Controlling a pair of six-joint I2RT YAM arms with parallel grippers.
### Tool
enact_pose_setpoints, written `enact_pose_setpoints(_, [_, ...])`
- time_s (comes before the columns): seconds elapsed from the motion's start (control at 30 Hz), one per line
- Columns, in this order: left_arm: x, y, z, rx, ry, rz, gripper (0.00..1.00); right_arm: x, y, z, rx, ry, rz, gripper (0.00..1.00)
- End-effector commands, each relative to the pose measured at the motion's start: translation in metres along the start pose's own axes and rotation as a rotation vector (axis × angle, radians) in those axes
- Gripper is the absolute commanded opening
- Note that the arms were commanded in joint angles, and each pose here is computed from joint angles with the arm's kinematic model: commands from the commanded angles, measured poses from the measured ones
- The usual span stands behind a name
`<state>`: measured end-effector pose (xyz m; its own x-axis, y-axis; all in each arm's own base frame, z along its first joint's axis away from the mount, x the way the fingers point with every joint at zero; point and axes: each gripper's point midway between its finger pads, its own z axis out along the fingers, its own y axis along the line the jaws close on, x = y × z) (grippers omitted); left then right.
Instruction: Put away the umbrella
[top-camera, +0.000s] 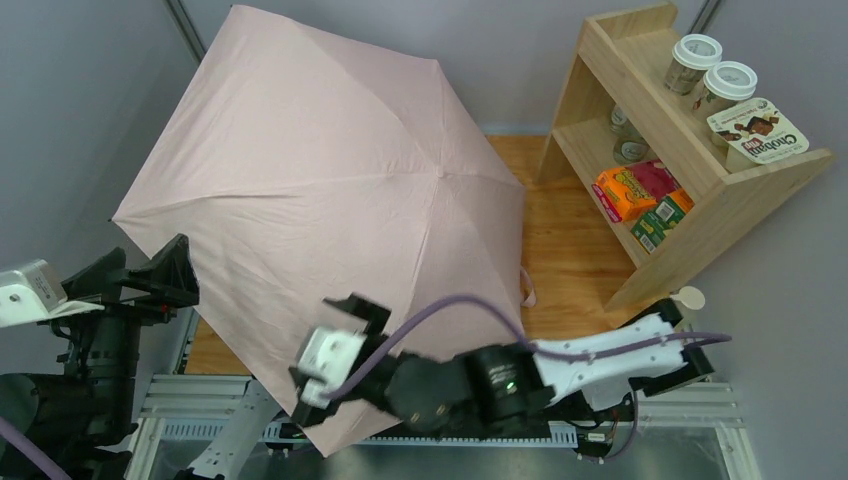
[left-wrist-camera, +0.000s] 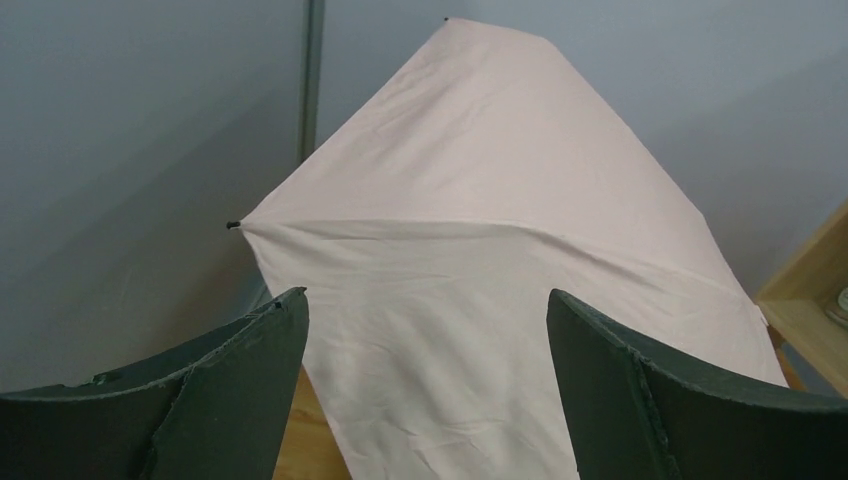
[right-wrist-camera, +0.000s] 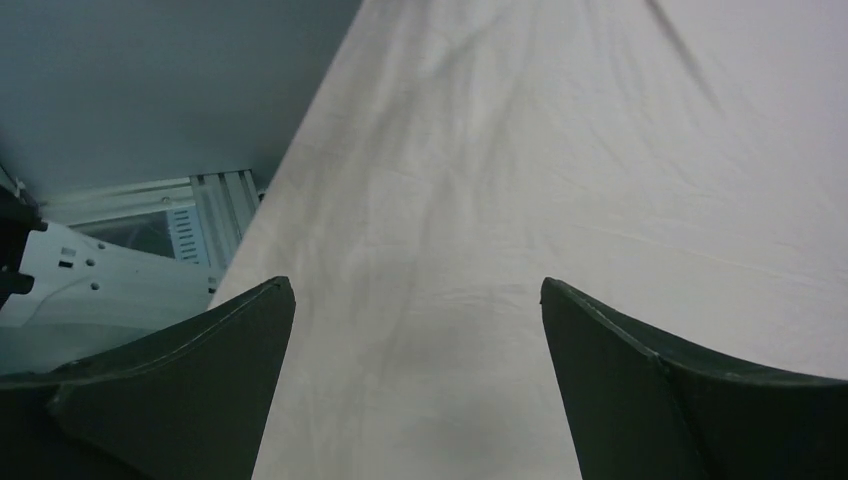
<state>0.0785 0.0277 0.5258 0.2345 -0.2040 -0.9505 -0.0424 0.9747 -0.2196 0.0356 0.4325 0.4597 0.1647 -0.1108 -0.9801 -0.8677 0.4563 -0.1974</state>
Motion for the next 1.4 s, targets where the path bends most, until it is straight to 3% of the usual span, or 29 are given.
enact_pose_setpoints(0.0, [0.025, 0.031, -0.007, -0.194, 0.129, -0.021, 0.94, -0.012, 0.040, 0.007, 0.198, -0.021, -0.135, 1.00])
enact_pose_setpoints(0.17, [0.023, 0.034, -0.025, -0.191, 0.123, -0.051, 0.92, 0.020, 0.104, 0.024, 0.292, 0.049, -0.351, 1.00])
enact_pose_setpoints(0.27, [0.025, 0.037, -0.036, -0.195, 0.141, -0.063, 0.92, 0.034, 0.124, 0.034, 0.349, 0.086, -0.393, 1.00])
enact_pose_setpoints(0.37, [0.029, 0.043, -0.045, -0.226, 0.169, -0.063, 0.92, 0.048, 0.122, 0.048, 0.467, 0.133, -0.550, 1.00])
enact_pose_setpoints(0.47, [0.028, 0.048, -0.053, -0.239, 0.154, -0.074, 0.92, 0.053, 0.099, 0.052, 0.599, 0.145, -0.548, 1.00])
enact_pose_setpoints(0.53, [0.026, 0.048, -0.058, -0.229, 0.137, -0.080, 0.92, 0.061, 0.089, 0.057, 0.648, 0.173, -0.627, 1.00])
enact_pose_setpoints(0.73, [0.014, 0.038, -0.069, -0.132, 0.047, -0.094, 0.92, 0.060, 0.057, 0.054, 0.686, 0.198, -0.634, 0.71])
enact_pose_setpoints(0.83, [0.006, 0.033, -0.073, -0.097, 0.018, -0.093, 0.92, 0.051, 0.038, 0.046, 0.701, 0.203, -0.601, 0.45])
enact_pose_setpoints(0.87, [0.005, 0.032, -0.075, -0.085, 0.015, -0.090, 0.92, 0.050, 0.029, 0.045, 0.711, 0.213, -0.603, 0.25])
enact_pose_setpoints(0.97, [0.010, 0.030, -0.074, -0.068, 0.031, -0.074, 0.92, 0.036, 0.008, 0.036, 0.728, 0.214, -0.604, 0.03])
enact_pose_setpoints(1.13, [0.026, 0.016, -0.070, 0.019, 0.050, -0.051, 0.91, 0.010, -0.036, 0.011, 0.729, 0.252, -0.616, 0.00])
enact_pose_setpoints(1.27, [0.047, 0.006, -0.062, 0.080, 0.074, -0.052, 0.84, -0.004, -0.064, -0.010, 0.633, 0.263, -0.601, 0.00])
enact_pose_setpoints(1.37, [0.057, -0.005, -0.060, 0.146, 0.057, -0.055, 0.78, -0.024, -0.089, -0.025, 0.496, 0.177, -0.360, 0.00])
